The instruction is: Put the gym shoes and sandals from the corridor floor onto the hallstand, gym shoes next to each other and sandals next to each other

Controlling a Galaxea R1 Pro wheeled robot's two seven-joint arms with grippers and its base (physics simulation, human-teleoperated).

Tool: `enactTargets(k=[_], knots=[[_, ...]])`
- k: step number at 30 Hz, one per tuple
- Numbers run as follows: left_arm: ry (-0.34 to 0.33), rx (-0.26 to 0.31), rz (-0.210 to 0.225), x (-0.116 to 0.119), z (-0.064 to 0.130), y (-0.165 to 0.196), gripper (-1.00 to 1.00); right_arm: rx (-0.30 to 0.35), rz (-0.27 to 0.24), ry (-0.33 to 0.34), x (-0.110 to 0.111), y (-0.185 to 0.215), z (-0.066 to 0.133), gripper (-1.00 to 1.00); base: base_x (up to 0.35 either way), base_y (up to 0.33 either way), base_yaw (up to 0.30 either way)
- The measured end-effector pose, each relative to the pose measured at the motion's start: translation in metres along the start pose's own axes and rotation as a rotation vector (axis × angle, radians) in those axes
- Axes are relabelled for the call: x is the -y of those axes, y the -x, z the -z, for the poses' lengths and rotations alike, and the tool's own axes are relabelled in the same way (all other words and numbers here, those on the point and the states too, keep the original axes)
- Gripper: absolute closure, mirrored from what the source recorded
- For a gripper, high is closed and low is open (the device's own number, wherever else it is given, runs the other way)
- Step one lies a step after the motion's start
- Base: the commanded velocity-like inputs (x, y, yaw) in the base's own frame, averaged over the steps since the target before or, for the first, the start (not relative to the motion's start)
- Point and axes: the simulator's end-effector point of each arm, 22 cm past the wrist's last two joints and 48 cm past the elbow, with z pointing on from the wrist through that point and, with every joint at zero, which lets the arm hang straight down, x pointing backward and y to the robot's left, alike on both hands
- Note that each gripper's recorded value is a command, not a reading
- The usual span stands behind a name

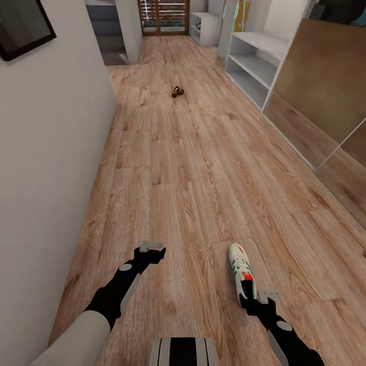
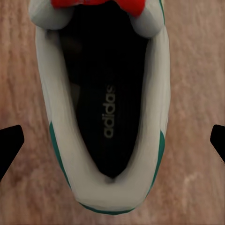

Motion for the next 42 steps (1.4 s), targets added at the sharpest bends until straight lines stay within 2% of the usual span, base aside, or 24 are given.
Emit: enactTargets(k=[24, 31, 41, 42], knots=[[-0.003, 0.002, -0.008, 0.001, 0.000, 0.001, -1.00, 0.002, 0.000, 0.003, -0.001, 0.001, 0.000, -1.00, 0.006, 0.000, 0.000], [-0.004, -0.012, -0.004, 0.000, -0.007, -0.008, -1.00, -0.023, -0.001, 0.003, -0.001, -0.012, -0.004, -1.00, 0.000, 0.000, 0.000], [-0.004, 0.057, -0.008, 0.001, -0.006, 0.027, -1.00, -0.031, -0.001, 0.002, -0.001, -0.017, -0.005, -1.00, 0.000, 0.000, 0.000], [-0.006, 0.088, -0.010, 0.002, -0.003, 0.043, -1.00, -0.031, -0.001, 0.002, -0.001, -0.017, -0.005, -1.00, 0.000, 0.000, 0.000]])
